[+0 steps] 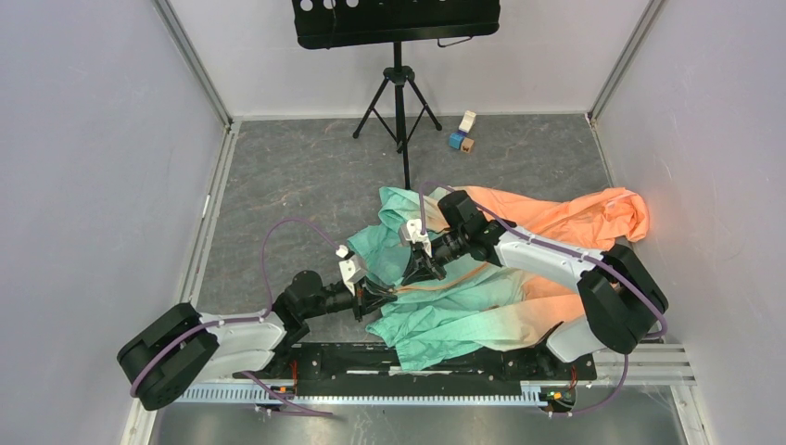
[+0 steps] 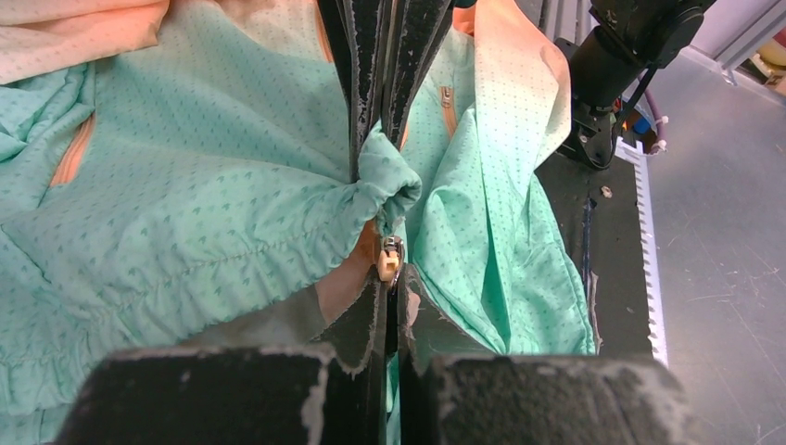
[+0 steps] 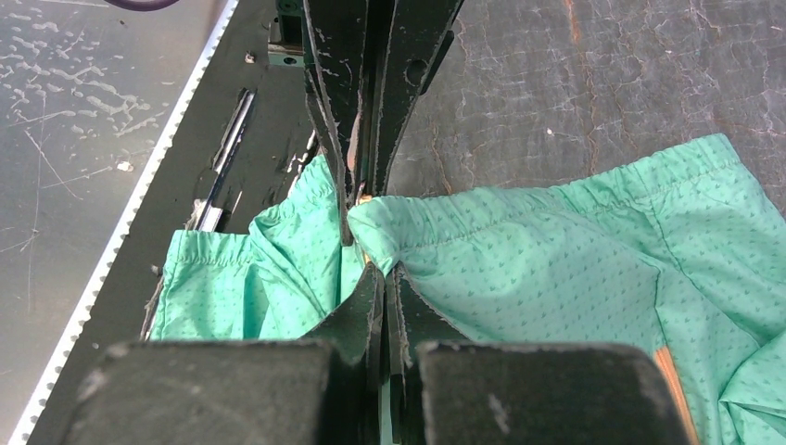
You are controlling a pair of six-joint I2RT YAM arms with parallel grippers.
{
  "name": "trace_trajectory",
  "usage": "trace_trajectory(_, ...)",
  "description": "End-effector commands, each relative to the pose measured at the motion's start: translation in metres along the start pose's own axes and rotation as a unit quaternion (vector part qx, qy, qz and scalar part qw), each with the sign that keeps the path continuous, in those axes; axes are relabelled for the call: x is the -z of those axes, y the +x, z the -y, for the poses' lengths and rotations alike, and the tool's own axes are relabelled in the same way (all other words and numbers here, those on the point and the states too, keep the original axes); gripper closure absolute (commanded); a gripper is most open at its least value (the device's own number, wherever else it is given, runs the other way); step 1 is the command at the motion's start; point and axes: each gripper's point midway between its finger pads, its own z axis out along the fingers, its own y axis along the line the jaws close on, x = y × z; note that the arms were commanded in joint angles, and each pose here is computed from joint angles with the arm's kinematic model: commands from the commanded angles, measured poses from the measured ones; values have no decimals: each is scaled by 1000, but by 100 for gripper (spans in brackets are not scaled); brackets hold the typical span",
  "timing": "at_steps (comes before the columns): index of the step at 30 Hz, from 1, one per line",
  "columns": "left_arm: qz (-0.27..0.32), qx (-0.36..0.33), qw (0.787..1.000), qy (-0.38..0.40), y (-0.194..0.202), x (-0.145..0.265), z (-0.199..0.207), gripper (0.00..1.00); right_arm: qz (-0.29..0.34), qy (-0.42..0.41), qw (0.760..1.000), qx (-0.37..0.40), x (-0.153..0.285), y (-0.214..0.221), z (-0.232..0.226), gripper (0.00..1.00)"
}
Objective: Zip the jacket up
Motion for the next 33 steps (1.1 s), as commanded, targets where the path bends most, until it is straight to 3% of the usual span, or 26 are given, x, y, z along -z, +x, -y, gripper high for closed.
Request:
trace_trajectory(1,9,-16,1000,6,-2,0,1,98,15,-4,1000,17,1,-10,-2,100)
trace_trajectory(33,3,-8,1000,12,0,-4,2,98,35,-8,999,-3,-22,-27,-3,100)
